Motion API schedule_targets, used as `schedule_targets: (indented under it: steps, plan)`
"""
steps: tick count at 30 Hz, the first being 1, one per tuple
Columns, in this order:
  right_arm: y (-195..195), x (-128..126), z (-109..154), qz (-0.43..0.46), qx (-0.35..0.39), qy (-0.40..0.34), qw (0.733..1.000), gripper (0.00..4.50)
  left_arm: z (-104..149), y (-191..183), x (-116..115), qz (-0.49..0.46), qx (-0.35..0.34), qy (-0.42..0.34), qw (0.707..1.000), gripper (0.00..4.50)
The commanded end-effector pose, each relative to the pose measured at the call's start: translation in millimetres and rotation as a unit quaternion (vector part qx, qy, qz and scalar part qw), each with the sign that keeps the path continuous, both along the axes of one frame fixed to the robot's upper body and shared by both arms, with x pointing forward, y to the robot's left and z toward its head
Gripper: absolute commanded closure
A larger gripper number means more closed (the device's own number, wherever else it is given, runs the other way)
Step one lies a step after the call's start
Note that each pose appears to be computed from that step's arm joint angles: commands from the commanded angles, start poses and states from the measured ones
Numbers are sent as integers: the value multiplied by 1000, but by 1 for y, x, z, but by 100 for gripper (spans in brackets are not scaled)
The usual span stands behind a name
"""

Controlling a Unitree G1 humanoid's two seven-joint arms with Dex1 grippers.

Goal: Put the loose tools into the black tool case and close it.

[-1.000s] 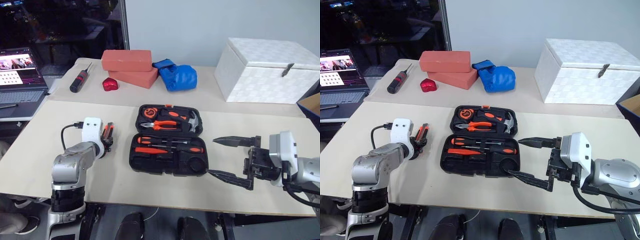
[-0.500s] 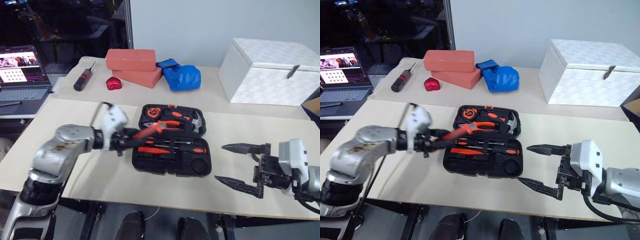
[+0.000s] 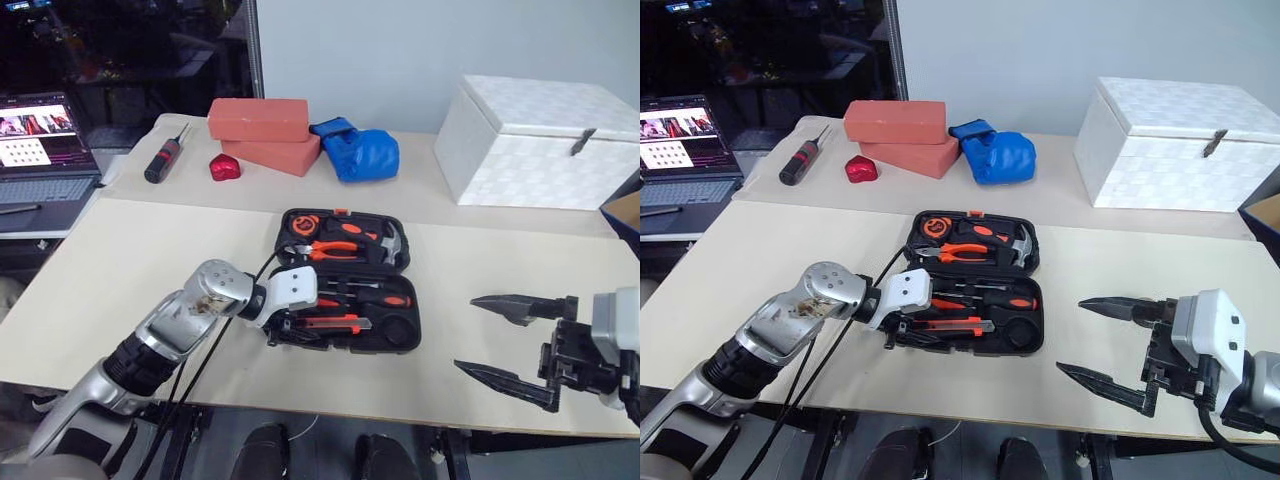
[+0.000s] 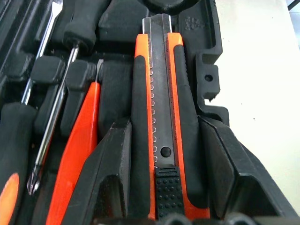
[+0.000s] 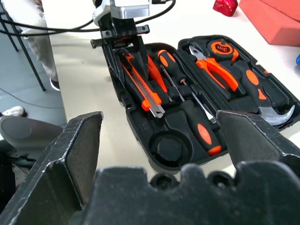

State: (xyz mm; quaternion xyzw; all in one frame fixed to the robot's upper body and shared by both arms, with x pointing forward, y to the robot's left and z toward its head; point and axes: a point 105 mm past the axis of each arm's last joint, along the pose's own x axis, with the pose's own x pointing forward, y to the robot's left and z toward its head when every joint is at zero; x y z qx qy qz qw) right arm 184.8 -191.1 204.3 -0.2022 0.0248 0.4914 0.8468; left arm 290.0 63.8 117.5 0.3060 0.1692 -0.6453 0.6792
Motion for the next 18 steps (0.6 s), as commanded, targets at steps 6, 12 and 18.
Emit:
schedule_targets:
  steps: [6, 12, 18]
  plan:
    - [2, -3, 10, 4, -9, -16, 1000, 0, -1, 6, 7, -29, 30, -1, 999, 118]
    - [3, -2, 9, 5, -6, -17, 1000, 0, 46, 3, 5, -3, -108, 53, 993, 21]
    - [5, 1, 8, 6, -1, -19, 1000, 0, 53, 15, 12, 67, -162, 77, 982, 223]
